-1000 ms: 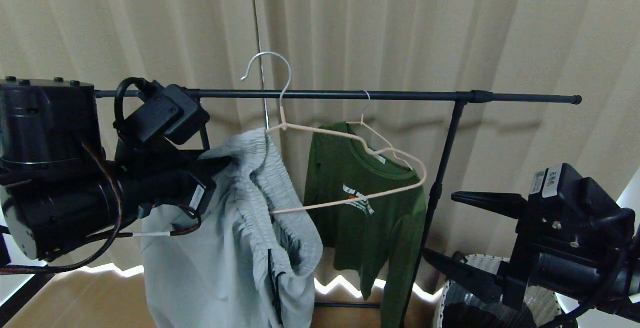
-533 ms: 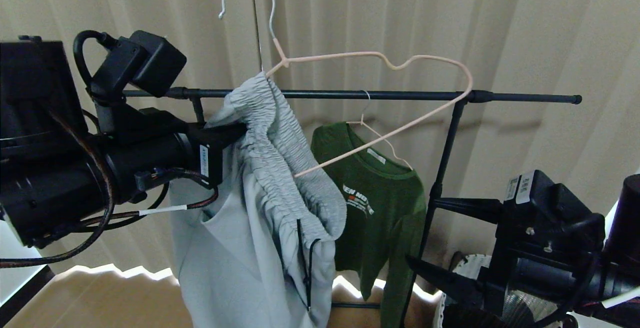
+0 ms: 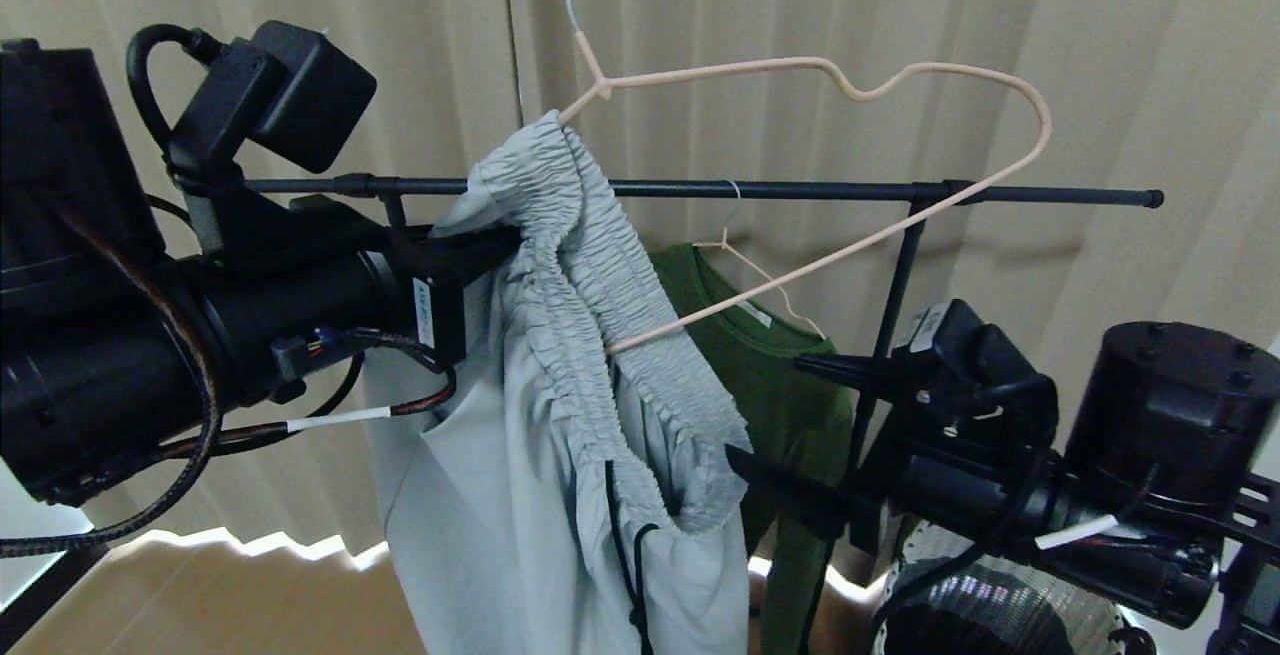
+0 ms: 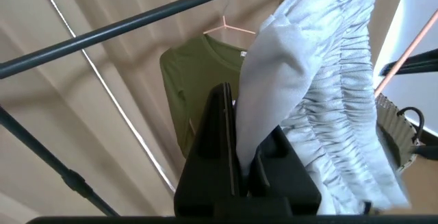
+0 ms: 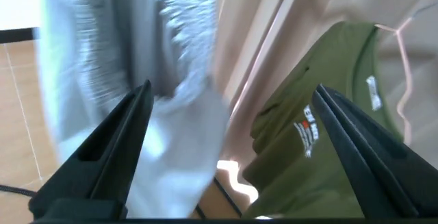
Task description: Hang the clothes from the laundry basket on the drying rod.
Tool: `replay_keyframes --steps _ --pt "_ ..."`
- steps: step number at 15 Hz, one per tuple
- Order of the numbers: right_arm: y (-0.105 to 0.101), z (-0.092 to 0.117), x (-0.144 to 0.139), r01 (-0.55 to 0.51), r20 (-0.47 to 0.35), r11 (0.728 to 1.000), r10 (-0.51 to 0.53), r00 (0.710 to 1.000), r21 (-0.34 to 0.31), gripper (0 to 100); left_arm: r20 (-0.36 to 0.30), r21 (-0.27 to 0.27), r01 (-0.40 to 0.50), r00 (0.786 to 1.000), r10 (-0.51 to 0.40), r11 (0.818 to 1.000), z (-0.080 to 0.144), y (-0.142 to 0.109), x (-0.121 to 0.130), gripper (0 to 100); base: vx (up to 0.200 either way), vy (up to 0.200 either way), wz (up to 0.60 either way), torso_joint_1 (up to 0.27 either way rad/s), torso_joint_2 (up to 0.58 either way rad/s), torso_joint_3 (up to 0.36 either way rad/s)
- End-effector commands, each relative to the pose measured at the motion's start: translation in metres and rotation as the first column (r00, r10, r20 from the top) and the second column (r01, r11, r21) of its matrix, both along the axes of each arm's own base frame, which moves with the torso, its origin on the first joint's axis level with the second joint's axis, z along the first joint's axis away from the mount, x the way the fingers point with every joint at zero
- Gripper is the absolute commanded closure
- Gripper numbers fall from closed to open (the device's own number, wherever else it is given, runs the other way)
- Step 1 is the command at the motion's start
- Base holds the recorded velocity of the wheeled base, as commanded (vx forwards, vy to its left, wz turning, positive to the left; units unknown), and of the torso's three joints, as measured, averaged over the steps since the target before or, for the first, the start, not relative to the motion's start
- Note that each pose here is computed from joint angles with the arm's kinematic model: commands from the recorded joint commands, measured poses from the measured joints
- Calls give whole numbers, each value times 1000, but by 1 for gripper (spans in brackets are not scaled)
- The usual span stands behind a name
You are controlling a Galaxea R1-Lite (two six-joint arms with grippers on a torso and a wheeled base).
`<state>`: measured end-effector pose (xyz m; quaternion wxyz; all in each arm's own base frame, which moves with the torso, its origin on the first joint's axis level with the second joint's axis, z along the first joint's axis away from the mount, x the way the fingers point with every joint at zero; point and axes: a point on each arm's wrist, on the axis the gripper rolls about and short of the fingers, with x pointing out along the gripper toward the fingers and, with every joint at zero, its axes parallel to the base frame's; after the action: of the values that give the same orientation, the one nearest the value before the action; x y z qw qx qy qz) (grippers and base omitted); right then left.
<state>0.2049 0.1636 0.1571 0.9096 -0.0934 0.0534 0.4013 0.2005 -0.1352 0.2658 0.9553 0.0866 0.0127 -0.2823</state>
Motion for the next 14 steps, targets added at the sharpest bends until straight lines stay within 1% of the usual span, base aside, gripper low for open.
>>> replay_keyframes --steps 1,2,3,5,7,8,11,12,13,14 --pt "12 -16 16 13 -42 1000 -14 999 -28 0 1 0 0 1000 0 1000 0 0 0 100 0 0 0 0 0 0" --pt "14 -18 18 21 -46 999 -23 999 -34 0 3 0 0 1000 0 1000 1 0 -1 100 0 0 0 0 0 0" --pt "16 -24 22 35 -55 999 -37 998 -41 100 5 -3 0 1000 0 1000 1 0 -1 100 0 0 0 0 0 0" --pt "18 -29 25 39 -48 999 -41 998 -33 100 21 -17 2 1000 -1 1000 3 0 -1 100 0 0 0 0 0 0" --pt "20 -29 25 37 -44 999 -38 998 -28 100 36 -28 4 999 -3 1000 4 0 -1 100 0 0 0 0 0 0" --pt "23 -29 22 23 -44 999 -24 999 -28 100 38 -25 4 999 -3 1000 4 0 -1 100 0 0 0 0 0 0" --pt "23 -27 21 27 -36 999 -28 999 -24 100 38 -17 7 999 -6 1000 2 -1 -2 100 0 0 0 0 0 0" --pt "21 -26 22 62 -31 998 -63 998 -27 100 43 3 3 999 -3 1000 0 0 -2 100 0 0 0 0 0 0" --pt "14 -27 24 129 -26 991 -130 991 -41 100 58 38 -8 998 6 999 -2 4 -3 100 0 0 0 0 0 0" --pt "9 -26 26 176 -13 983 -177 984 -45 100 78 84 -22 997 15 996 -5 9 -4 100 0 0 0 0 0 0"
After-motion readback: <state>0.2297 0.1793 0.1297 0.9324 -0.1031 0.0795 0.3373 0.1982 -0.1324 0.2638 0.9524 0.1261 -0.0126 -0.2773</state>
